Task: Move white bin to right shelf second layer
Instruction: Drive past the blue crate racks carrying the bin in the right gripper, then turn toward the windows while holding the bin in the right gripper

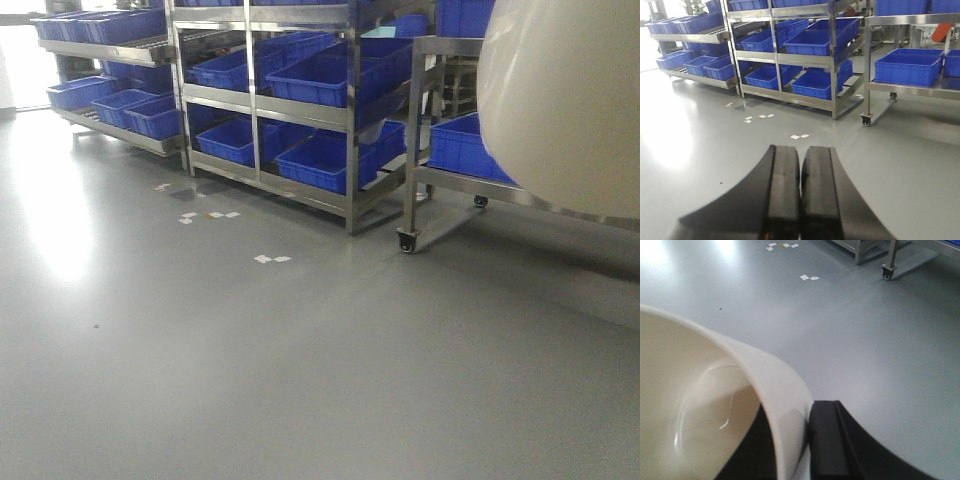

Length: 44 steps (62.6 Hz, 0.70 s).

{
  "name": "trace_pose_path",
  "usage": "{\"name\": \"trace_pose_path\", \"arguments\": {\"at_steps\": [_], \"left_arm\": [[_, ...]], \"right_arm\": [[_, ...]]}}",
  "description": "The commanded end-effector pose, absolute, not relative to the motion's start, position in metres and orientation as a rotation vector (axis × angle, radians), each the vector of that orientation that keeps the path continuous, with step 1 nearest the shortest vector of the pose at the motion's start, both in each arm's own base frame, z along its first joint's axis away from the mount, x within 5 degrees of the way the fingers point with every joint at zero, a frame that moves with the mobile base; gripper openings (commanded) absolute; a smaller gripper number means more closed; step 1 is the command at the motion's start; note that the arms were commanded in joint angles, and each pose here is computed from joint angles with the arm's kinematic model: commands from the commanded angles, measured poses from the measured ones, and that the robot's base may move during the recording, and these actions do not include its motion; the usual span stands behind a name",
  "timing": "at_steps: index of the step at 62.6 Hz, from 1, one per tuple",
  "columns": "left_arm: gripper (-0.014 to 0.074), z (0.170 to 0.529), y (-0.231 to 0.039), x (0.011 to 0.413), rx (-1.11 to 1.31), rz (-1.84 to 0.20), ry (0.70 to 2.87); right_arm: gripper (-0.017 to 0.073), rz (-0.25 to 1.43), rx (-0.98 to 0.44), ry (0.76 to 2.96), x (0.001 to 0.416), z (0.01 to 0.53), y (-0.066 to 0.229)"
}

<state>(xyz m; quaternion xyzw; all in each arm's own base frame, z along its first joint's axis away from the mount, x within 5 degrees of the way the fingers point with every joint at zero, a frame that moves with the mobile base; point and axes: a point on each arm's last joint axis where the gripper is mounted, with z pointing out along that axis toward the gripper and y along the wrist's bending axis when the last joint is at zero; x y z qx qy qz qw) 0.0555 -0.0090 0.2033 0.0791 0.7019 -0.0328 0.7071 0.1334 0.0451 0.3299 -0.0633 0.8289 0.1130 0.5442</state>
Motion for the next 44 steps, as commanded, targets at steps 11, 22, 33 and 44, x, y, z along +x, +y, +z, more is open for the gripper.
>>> {"name": "trace_pose_path", "arguments": {"at_steps": [11, 22, 33, 44], "left_arm": [[0.0085, 0.1994, -0.0088, 0.0558, 0.17, -0.07, 1.497], [0.0085, 0.1994, -0.0088, 0.0558, 0.17, -0.07, 1.497], [0.0085, 0.1994, -0.0088, 0.0558, 0.17, -0.07, 1.497], [0.0085, 0.1994, -0.0088, 0.0558, 0.17, -0.07, 1.497]], "right_arm": [[0.0053, 0.301, -0.151, 1.834, 0.1344, 0.3495, 0.046], [0.0053, 0.301, -0.151, 1.834, 0.1344, 0.3495, 0.046], [0.0053, 0.301, -0.151, 1.834, 0.1344, 0.3495, 0.046], [0.0053, 0.301, -0.151, 1.834, 0.1344, 0.3495, 0.046]]}}
